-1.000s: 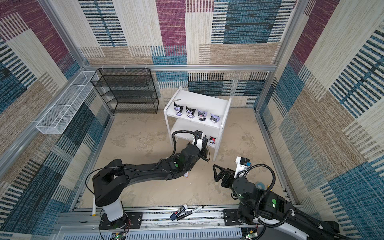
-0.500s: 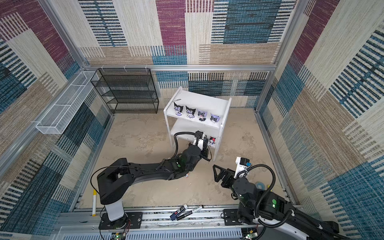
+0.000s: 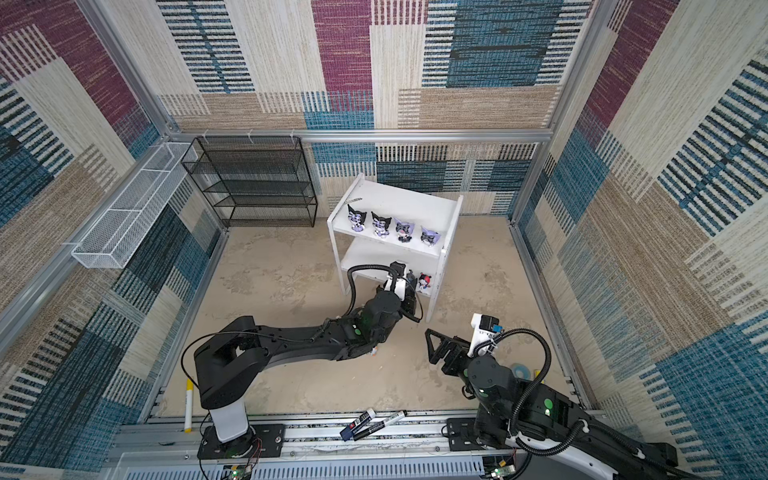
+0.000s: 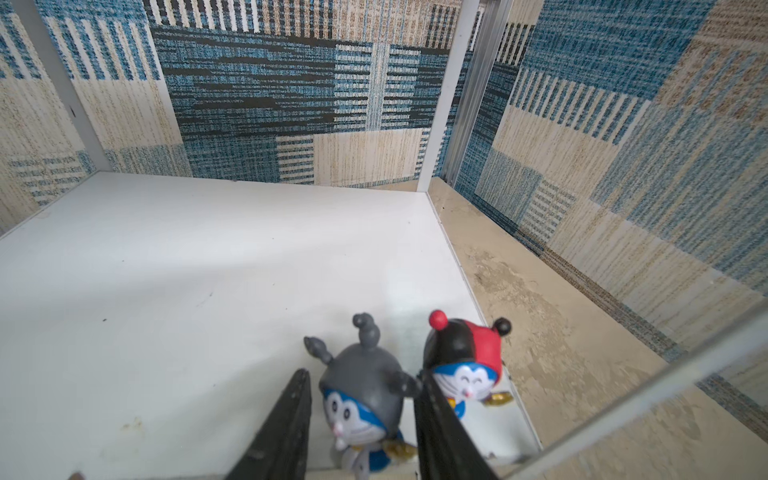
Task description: Place and organize the plastic toys onto the shelf
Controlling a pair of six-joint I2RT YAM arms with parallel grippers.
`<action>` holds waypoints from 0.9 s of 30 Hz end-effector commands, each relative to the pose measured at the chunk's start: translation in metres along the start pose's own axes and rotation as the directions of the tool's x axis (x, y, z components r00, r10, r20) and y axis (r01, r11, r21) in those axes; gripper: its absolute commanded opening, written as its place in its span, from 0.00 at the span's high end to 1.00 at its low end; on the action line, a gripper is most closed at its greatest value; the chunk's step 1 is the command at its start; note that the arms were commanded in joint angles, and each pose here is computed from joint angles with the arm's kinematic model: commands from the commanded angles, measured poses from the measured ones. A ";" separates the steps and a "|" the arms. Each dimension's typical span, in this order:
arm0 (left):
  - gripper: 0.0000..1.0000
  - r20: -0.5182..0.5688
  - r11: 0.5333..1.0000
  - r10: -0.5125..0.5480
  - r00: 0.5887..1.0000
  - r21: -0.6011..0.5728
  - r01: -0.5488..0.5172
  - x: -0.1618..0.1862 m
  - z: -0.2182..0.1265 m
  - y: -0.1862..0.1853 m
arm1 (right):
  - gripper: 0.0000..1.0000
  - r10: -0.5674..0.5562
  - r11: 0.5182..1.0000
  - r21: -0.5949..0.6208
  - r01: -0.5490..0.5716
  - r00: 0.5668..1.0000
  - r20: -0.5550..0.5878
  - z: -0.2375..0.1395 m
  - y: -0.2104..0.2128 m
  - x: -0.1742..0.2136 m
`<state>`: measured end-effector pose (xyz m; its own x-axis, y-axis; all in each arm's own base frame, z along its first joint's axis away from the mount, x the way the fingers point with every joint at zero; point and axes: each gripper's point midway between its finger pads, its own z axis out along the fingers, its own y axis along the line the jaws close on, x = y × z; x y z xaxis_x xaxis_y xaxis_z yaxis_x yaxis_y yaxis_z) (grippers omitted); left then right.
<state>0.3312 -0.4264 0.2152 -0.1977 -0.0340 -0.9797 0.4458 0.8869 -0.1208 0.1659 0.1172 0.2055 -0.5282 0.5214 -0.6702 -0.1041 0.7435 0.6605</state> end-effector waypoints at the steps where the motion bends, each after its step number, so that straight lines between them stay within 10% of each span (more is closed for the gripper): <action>1: 0.55 0.030 1.000 0.010 0.999 -0.008 -0.010 -0.011 -0.003 0.003 | 0.00 0.008 1.000 -0.022 -0.008 1.000 0.005 0.000 0.005 -0.001; 27: 0.28 0.006 0.999 -0.036 0.999 0.009 0.036 -0.029 -0.053 0.049 | 0.00 -0.015 0.999 -0.033 0.015 1.000 -0.005 0.002 0.008 0.001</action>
<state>0.3161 -0.3623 0.2494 -0.1760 -0.0581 -0.9827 0.4370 0.8899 -0.1309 0.1654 0.1200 0.2035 -0.5350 0.5011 -0.6801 -0.1198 0.7519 0.6483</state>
